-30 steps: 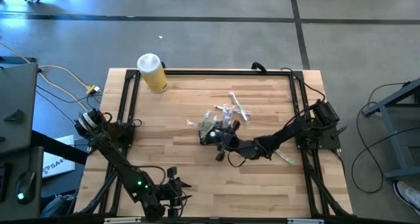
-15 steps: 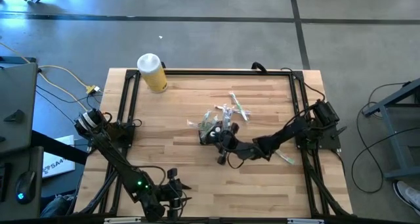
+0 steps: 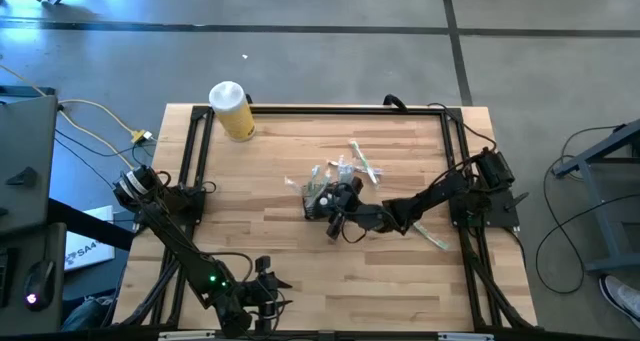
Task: Pick & Place toothbrushing station
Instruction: Put the green toothbrush into the wire organizer
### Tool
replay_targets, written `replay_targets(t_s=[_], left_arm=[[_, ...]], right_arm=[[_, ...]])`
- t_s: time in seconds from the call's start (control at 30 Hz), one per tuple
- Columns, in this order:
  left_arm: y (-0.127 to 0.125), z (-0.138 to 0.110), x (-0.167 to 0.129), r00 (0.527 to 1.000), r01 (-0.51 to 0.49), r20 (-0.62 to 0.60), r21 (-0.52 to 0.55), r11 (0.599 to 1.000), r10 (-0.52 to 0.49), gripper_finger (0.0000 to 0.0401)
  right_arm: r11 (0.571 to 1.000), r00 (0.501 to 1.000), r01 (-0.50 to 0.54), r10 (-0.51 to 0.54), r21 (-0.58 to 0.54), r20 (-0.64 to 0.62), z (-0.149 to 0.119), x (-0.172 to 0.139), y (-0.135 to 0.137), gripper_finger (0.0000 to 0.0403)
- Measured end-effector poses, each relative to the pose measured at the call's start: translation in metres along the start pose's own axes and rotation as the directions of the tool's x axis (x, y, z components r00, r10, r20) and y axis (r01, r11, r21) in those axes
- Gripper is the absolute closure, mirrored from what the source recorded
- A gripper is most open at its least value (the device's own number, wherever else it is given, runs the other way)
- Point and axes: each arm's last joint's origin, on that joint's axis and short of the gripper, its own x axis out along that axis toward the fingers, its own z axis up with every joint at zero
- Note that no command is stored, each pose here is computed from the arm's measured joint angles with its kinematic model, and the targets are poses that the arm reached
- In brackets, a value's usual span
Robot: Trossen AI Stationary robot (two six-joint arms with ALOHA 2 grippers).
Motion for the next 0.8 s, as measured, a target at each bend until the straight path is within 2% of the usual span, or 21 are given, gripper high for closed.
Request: replay_targets(t_s=[0.4, 0.8], left_arm=[[0.0000, 0.0000, 0.0000, 1.000, -0.001, 0.000, 0.001, 1.000, 0.001, 0.0241], [0.0000, 0.0000, 0.0000, 1.000, -0.001, 0.001, 0.009, 1.000, 0.001, 0.0241]], right_arm=[[0.996, 0.997, -0.075, 0.074, 0.048, 0.037, 0.0071, 0.0062, -0.0048, 0.0175], [0.998, 0.998, -0.035, 0.032, 0.049, 0.060, 0.0093, 0.0062, -0.0059, 0.0177]])
